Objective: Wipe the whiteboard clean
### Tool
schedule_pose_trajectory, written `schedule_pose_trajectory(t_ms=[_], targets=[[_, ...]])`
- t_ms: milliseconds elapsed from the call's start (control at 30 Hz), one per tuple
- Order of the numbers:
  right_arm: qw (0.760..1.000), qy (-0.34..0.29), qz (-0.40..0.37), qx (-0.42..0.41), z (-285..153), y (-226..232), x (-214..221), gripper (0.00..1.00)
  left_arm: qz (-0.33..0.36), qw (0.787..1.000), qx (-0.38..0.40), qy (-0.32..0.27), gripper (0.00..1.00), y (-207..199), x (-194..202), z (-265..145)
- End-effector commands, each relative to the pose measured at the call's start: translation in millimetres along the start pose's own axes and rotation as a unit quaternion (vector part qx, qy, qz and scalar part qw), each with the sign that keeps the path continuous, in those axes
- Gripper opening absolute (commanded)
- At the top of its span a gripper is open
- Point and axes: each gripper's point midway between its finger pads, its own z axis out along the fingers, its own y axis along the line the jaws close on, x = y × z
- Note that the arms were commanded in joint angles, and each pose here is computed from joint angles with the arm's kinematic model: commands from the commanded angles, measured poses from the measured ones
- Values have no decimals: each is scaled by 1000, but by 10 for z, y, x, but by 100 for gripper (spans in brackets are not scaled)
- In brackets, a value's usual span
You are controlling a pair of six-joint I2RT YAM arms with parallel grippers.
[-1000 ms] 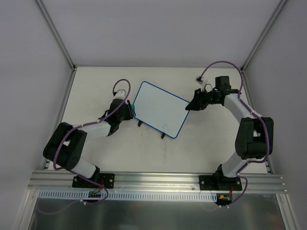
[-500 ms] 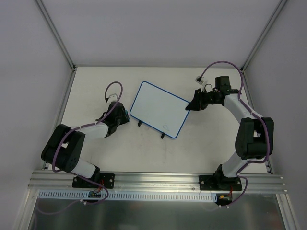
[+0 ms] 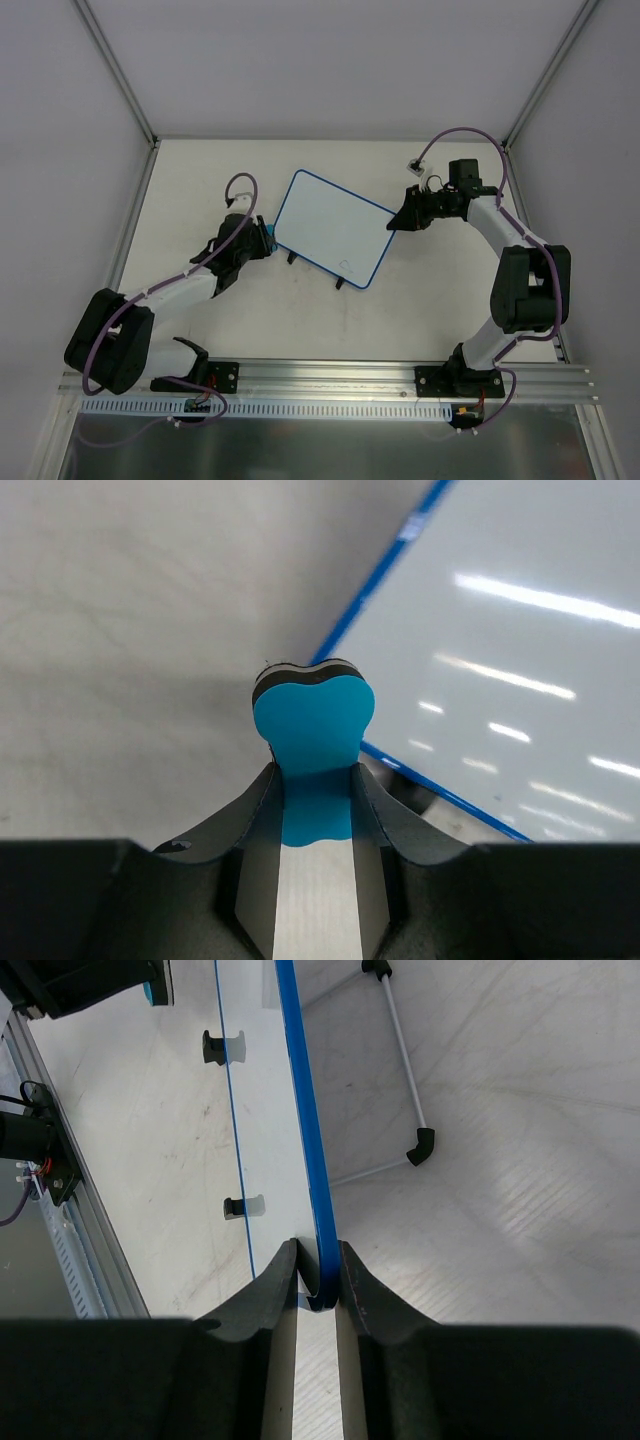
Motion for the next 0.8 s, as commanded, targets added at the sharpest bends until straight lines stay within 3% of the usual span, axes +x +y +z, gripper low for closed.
schedule_pose_trajectory(t_ms=[0,233,433,767], targets=[[998,4,-46,29,-40,-75,10,0,94,990,104,-26,0,-510,-133,-43],[998,4,-49,29,-46,-57,12,0,173,972,158,-24,0,-1040,-81,56],[998,4,-48,31,-54,-62,28,0,217,961,169,-20,0,-1209,19,186],[998,4,-48,31,-60,-59,32,0,222,963,151,21,0,-1040,476,361]])
